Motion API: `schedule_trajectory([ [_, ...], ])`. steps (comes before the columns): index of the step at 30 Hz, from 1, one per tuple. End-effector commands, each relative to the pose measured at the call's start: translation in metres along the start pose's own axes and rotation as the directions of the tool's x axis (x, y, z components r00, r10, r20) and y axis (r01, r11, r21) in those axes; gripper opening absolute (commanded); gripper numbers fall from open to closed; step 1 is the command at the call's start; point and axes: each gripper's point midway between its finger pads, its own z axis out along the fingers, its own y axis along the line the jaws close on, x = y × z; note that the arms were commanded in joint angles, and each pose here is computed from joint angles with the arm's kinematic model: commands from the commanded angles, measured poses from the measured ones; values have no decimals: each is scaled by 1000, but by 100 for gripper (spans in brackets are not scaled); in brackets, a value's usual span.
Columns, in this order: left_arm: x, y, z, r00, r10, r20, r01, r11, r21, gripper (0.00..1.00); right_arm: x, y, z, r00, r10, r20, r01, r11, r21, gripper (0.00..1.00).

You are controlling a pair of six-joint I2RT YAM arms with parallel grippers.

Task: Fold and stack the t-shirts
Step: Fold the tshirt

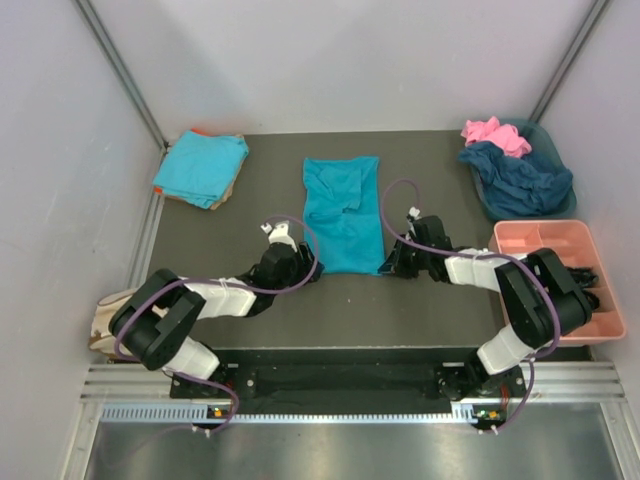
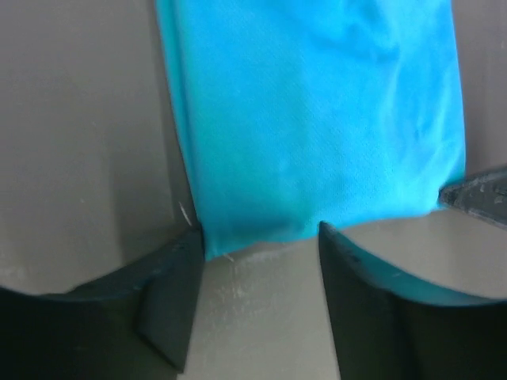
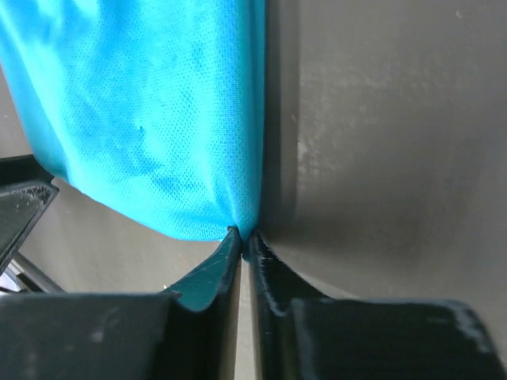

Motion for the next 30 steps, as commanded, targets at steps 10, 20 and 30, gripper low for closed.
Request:
schedule_trajectory([
  [10,43,38,1,990,27,-139,-43,992,-117,35,31,-29,2,995,11,-98,0,994,111,0],
  [20,37,41,-12,985,64,-160,-87,985,-146,0,25,-21,-13,994,-27,-102,39,992,118,0],
  [30,-22,-15,-27,988,127,-87,-131,990,-44,0,-19,28,-44,996,-90,-14,90,995,39,0],
])
